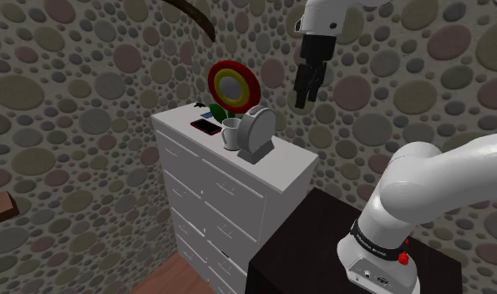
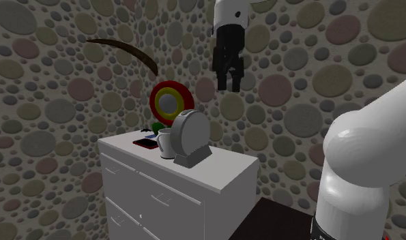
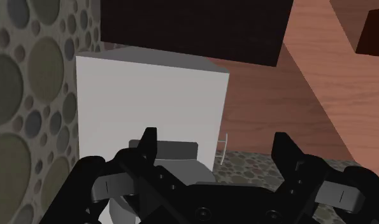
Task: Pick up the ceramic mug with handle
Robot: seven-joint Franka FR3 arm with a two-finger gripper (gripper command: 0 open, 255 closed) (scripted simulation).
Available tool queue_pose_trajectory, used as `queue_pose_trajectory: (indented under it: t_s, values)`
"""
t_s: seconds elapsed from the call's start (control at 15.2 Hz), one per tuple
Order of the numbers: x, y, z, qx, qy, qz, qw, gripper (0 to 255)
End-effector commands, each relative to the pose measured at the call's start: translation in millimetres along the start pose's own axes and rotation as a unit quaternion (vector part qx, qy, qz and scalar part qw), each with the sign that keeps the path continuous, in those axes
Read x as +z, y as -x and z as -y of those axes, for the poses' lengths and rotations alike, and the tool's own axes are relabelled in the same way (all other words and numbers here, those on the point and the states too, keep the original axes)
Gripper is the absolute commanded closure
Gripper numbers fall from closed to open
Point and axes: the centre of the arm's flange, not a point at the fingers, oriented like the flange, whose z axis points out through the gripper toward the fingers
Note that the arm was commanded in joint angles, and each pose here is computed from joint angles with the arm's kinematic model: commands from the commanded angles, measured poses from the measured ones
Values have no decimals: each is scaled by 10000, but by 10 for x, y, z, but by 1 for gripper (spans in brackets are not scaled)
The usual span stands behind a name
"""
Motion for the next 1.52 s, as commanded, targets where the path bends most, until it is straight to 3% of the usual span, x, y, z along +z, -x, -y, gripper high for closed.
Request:
queue_pose_trajectory:
  t_s: [0.0, 0.73, 1.45]
  values:
    - [0, 0, 0, 0, 0, 0, 10000, 0]
    - [576, -1202, -318, 744, -24, -297, 9968, 0]
    - [1076, -2360, -804, 1472, -48, -588, 9873, 0]
